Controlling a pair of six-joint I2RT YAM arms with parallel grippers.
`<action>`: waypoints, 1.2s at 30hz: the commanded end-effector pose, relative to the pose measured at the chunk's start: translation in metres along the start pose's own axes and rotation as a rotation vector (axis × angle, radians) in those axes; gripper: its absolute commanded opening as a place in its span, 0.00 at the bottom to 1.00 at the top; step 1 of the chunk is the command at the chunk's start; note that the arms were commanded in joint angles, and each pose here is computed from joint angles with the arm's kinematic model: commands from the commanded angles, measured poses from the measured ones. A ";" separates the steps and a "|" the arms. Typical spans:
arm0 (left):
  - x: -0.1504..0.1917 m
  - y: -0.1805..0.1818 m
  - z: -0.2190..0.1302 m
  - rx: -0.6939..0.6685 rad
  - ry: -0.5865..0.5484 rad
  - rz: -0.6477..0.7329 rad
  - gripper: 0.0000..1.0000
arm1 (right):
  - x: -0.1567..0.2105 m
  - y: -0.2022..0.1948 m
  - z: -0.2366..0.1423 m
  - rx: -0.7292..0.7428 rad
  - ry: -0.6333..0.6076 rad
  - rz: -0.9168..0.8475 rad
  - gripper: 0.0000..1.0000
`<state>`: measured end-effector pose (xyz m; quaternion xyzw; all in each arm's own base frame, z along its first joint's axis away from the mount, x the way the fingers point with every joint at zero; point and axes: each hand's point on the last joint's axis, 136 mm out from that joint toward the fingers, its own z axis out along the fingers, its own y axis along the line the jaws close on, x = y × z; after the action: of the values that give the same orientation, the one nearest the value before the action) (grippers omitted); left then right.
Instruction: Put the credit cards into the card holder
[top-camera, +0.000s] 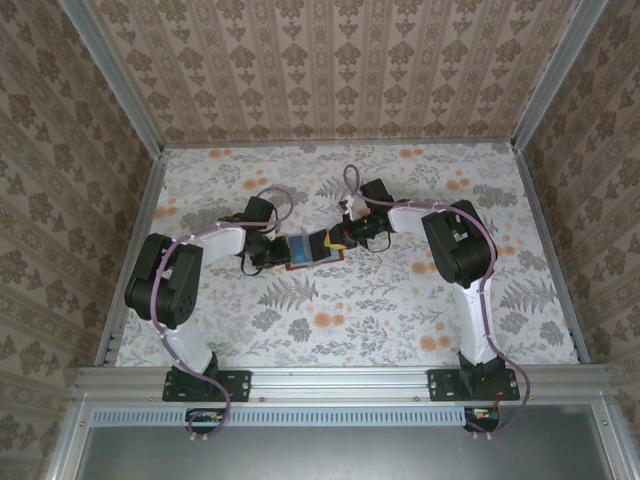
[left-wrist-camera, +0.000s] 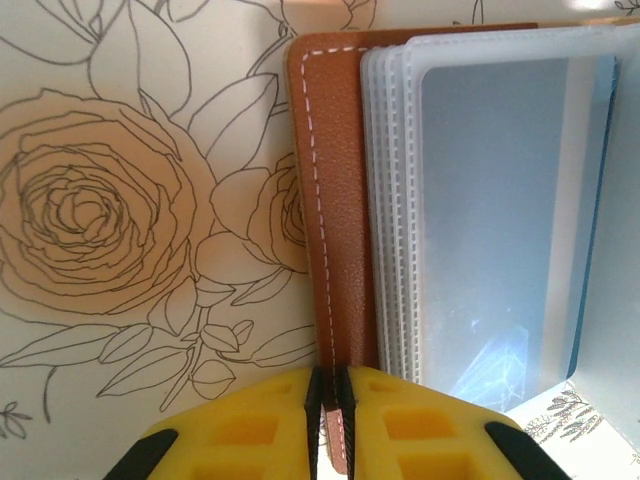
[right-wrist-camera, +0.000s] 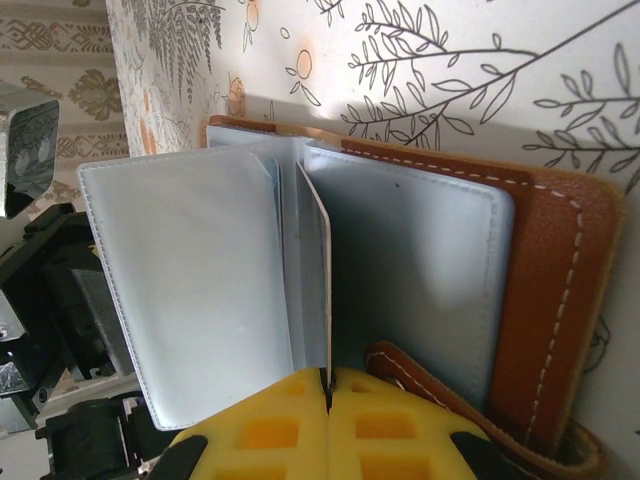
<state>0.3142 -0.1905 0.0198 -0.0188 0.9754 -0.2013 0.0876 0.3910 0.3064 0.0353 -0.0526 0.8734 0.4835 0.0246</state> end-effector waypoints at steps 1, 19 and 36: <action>0.003 0.009 -0.013 -0.058 -0.002 0.018 0.17 | 0.004 -0.002 0.009 -0.026 0.031 0.023 0.04; -0.009 -0.007 -0.025 0.009 -0.053 -0.019 0.33 | 0.001 0.005 0.010 -0.077 0.037 0.031 0.04; -0.013 0.003 -0.007 -0.061 -0.032 -0.026 0.32 | -0.001 0.021 0.007 -0.151 0.044 0.029 0.04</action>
<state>0.3257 -0.1900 0.0242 -0.0284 0.9772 -0.1872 0.0958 0.3909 0.3166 0.0420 -0.0456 0.8489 0.5266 0.0041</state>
